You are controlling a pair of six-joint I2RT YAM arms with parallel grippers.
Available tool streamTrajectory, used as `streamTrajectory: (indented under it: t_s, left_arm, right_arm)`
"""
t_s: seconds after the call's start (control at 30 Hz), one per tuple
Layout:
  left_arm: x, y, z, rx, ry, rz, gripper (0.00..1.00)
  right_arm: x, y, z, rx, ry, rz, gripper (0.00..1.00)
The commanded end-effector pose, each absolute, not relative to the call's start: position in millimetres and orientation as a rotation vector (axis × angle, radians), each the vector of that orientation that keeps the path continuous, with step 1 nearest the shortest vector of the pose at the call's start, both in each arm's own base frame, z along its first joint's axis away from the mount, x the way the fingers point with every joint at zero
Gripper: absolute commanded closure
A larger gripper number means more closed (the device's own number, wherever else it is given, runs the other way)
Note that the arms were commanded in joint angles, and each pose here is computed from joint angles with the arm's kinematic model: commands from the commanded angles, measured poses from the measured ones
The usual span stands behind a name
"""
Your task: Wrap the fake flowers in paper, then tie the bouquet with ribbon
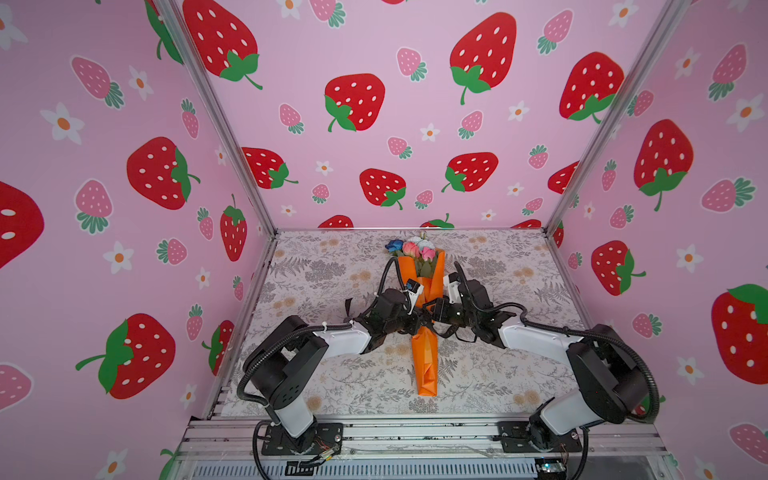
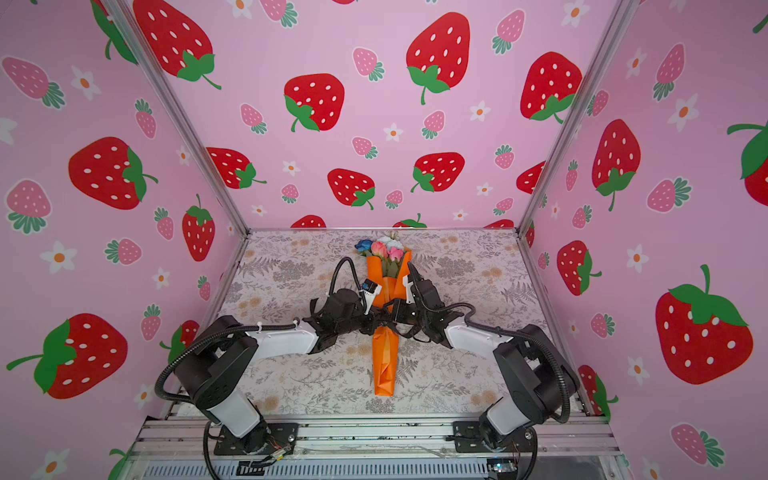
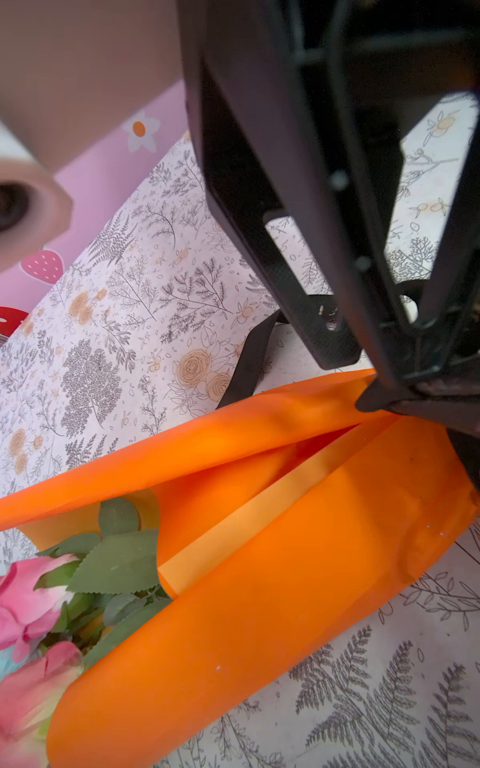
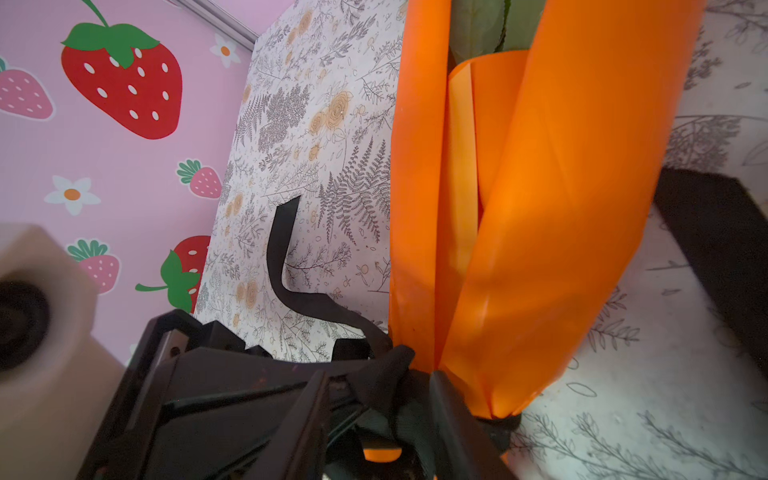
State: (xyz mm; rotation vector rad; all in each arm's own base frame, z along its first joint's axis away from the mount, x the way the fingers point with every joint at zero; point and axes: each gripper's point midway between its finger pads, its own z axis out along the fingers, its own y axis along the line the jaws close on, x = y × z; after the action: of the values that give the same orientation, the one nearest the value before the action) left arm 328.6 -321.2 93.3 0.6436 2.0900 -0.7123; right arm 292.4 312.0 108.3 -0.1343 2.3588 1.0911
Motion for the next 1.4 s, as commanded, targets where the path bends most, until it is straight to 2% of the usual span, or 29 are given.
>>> streamTrajectory:
  t_s: [0.0, 0.2, 0.5, 0.57, 0.63, 0.67, 0.77, 0.9, 1.1, 1.37]
  left_arm:
    - [334, -326, 96, 0.630, 2.064, -0.721, 1.00]
    - [331, -327, 95, 0.634, 2.063, -0.739, 1.00]
    - [332, -327, 96, 0.615, 2.058, -0.747, 1.00]
    - [333, -327, 98, 0.599, 2.065, -0.753, 1.00]
    - [333, -325, 97, 0.569, 2.092, -0.760, 1.00]
    - [334, -322, 97, 0.549, 2.104, -0.767, 0.93]
    - [333, -313, 98, 0.501, 2.130, -0.799, 0.62]
    - [324, -296, 101, 0.464, 2.153, -0.786, 0.37]
    - [308, -262, 104, 0.418, 2.177, -0.728, 0.31]
    - [279, -245, 85, 0.565, 2.226, -0.754, 0.31]
  right_arm:
    - [288, 321, 102, -0.125, 2.357, 1.153, 0.60]
    - [288, 328, 95, -0.115, 2.359, 1.180, 0.69]
    - [292, 321, 88, -0.073, 2.378, 1.120, 0.94]
    - [292, 318, 87, -0.065, 2.380, 1.098, 0.99]
    - [292, 315, 88, -0.063, 2.379, 1.083, 1.00]
    - [293, 314, 89, -0.063, 2.375, 1.078, 1.00]
    - [295, 311, 92, -0.070, 2.366, 1.048, 1.00]
    - [299, 307, 98, -0.080, 2.352, 1.007, 1.00]
    - [303, 305, 104, -0.090, 2.338, 0.978, 1.00]
    - [308, 307, 111, -0.108, 2.317, 0.965, 1.00]
